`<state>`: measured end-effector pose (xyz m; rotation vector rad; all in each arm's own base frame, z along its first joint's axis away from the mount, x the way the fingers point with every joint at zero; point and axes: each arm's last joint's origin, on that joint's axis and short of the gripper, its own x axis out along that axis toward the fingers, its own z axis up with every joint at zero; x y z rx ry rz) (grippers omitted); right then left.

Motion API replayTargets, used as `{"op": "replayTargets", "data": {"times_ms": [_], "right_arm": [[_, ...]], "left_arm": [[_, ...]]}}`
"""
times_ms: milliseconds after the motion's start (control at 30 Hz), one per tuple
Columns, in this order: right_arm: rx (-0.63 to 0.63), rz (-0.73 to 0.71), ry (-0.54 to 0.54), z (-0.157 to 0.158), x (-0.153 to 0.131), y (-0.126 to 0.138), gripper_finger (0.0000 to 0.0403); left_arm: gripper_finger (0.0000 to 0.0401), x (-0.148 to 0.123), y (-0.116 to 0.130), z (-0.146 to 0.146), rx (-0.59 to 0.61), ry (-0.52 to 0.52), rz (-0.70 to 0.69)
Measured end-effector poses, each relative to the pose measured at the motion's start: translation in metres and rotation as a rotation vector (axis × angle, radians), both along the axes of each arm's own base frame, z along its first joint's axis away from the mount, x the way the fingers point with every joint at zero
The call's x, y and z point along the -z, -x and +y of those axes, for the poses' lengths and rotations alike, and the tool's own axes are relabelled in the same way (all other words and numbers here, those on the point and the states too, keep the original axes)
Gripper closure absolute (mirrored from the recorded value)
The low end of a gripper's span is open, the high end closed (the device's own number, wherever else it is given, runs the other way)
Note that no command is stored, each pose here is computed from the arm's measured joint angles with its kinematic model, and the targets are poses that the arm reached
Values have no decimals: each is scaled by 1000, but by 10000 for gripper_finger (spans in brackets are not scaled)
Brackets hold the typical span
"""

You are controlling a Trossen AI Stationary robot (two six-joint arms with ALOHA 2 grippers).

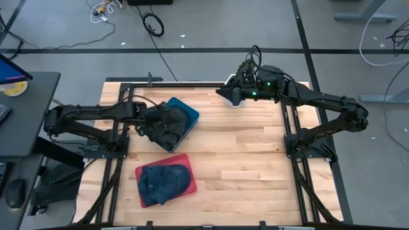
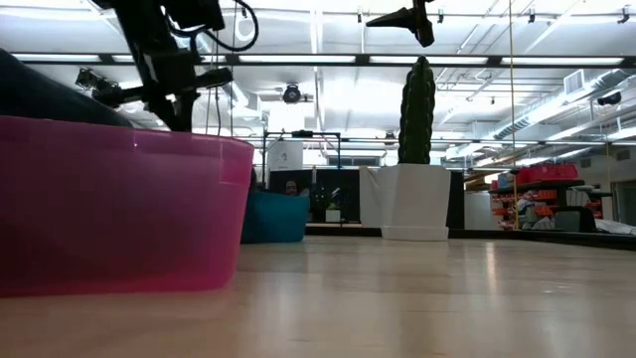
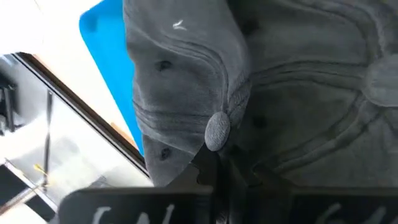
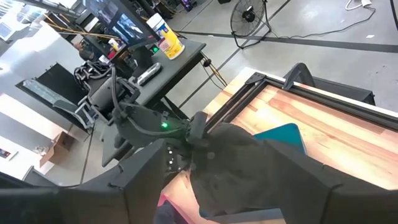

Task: Pick & Place hat
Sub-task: Put the black cap into the blue bin

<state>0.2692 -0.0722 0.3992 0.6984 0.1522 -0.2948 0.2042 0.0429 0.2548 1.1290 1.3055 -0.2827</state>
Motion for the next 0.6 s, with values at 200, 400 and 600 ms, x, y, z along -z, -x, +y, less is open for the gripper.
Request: {"op": "replayTargets", "data": {"times_ms": [200,400,600], "right_arm": [[0,1,3,0,0,0,136],[-1,1,6,0,0,0,136],[-1,1,5,0,0,0,136]], "left_arm": [[396,7,2,-1,-51,45,-8],[392,15,2,-2,-84,107,-34],[393,32,8,-3,-95,124,13]]}}
